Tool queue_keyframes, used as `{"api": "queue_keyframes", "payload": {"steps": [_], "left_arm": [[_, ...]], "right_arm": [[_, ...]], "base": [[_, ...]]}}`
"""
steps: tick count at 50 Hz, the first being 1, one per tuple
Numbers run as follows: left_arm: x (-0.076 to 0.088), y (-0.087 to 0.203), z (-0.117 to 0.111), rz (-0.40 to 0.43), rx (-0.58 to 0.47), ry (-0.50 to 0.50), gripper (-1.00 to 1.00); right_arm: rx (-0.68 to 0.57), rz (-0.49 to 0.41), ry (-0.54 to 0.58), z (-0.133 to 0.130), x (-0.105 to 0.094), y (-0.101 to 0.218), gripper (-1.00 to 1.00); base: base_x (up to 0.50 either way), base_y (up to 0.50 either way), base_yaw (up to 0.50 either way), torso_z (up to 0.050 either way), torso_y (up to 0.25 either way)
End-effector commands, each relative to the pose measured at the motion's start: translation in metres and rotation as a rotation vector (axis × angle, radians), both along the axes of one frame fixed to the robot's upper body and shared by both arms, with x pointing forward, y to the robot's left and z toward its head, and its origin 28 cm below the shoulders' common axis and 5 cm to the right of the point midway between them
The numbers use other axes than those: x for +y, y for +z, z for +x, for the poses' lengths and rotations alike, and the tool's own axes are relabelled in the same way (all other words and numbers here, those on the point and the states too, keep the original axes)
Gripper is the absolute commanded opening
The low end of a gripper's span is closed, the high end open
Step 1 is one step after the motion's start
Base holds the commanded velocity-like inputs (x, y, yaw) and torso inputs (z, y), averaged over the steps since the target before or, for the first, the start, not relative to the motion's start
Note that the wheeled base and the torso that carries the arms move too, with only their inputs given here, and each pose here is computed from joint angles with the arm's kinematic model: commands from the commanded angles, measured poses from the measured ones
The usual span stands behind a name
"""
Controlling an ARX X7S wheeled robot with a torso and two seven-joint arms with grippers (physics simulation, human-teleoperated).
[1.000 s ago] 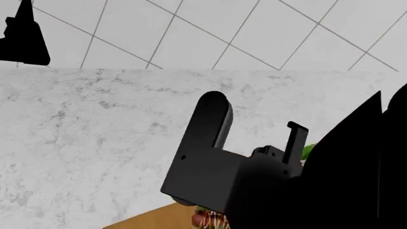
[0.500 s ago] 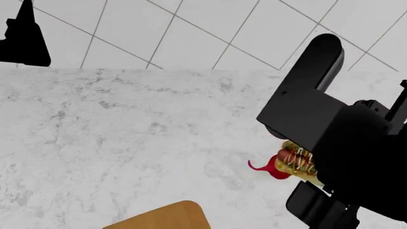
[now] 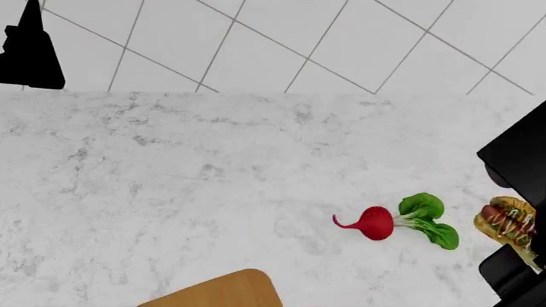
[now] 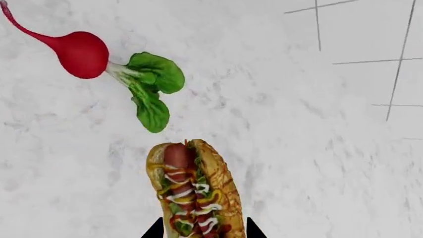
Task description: Clear the non-vegetable object off the cutting board and place the vegetables onto it.
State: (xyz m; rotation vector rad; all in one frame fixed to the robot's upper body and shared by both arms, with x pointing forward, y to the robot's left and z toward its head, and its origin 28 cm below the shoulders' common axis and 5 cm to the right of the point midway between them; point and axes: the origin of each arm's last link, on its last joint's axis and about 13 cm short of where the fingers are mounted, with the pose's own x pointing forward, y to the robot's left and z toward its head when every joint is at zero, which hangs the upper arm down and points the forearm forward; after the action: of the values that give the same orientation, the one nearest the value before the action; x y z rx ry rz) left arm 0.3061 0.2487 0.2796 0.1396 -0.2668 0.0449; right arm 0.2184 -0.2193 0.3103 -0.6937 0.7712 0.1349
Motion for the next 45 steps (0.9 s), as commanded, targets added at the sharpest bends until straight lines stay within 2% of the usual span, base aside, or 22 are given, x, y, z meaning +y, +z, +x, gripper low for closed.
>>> {"api": "queue_keyframes", "payload": {"steps": [1, 10, 19, 20, 25, 32, 37, 38, 43, 44, 45], "left_arm": [[0.0, 0.002, 0.0, -0.013, -0.002, -0.031, 1.0], [0.0, 0.001, 0.002, -0.006, 0.002, -0.029, 1.0], [0.001, 0.003, 0.003, -0.014, 0.001, -0.022, 1.0], [0.002, 0.004, 0.002, -0.015, -0.002, -0.022, 1.0], [0.001, 0.0, 0.003, -0.014, 0.003, -0.023, 1.0], [0.0, -0.001, 0.003, -0.012, 0.005, -0.029, 1.0], [0.0, -0.001, 0.002, -0.01, 0.003, -0.028, 1.0], [-0.001, 0.0, 0.002, -0.01, 0.001, -0.029, 1.0], [-0.002, 0.002, 0.002, -0.01, -0.003, -0.033, 1.0], [-0.001, 0.002, 0.002, -0.009, -0.003, -0.033, 1.0], [-0.001, 0.002, 0.002, -0.01, -0.004, -0.033, 1.0]], "right_arm": [[-0.023, 0.025, -0.114, -0.002, -0.02, -0.015, -1.0], [-0.014, 0.055, -0.222, -0.005, -0.036, -0.038, -1.0], [0.002, 0.086, -0.242, 0.0, -0.037, -0.054, -1.0], [0.002, 0.081, -0.243, 0.0, -0.037, -0.053, 1.0], [-0.006, 0.077, -0.239, 0.0, -0.035, -0.047, 1.0], [-0.041, 0.004, -0.181, 0.001, -0.025, -0.027, 1.0], [-0.059, -0.008, -0.151, -0.002, -0.02, -0.013, 1.0], [-0.05, -0.044, -0.14, -0.002, -0.019, -0.013, 1.0], [-0.056, -0.066, -0.075, 0.001, -0.007, -0.001, 1.0], [-0.048, -0.114, -0.038, 0.002, -0.003, 0.001, 1.0], [-0.048, -0.123, -0.019, 0.003, 0.0, 0.003, 1.0]], "base": [[0.0, 0.0, 0.0, 0.0, 0.0], [0.0, 0.0, 0.0, 0.0, 0.0], [0.0, 0.0, 0.0, 0.0, 0.0], [0.0, 0.0, 0.0, 0.0, 0.0], [0.0, 0.0, 0.0, 0.0, 0.0], [0.0, 0.0, 0.0, 0.0, 0.0], [0.0, 0.0, 0.0, 0.0, 0.0], [0.0, 0.0, 0.0, 0.0, 0.0], [0.0, 0.0, 0.0, 0.0, 0.0], [0.0, 0.0, 0.0, 0.0, 0.0], [0.0, 0.0, 0.0, 0.0, 0.0]]}}
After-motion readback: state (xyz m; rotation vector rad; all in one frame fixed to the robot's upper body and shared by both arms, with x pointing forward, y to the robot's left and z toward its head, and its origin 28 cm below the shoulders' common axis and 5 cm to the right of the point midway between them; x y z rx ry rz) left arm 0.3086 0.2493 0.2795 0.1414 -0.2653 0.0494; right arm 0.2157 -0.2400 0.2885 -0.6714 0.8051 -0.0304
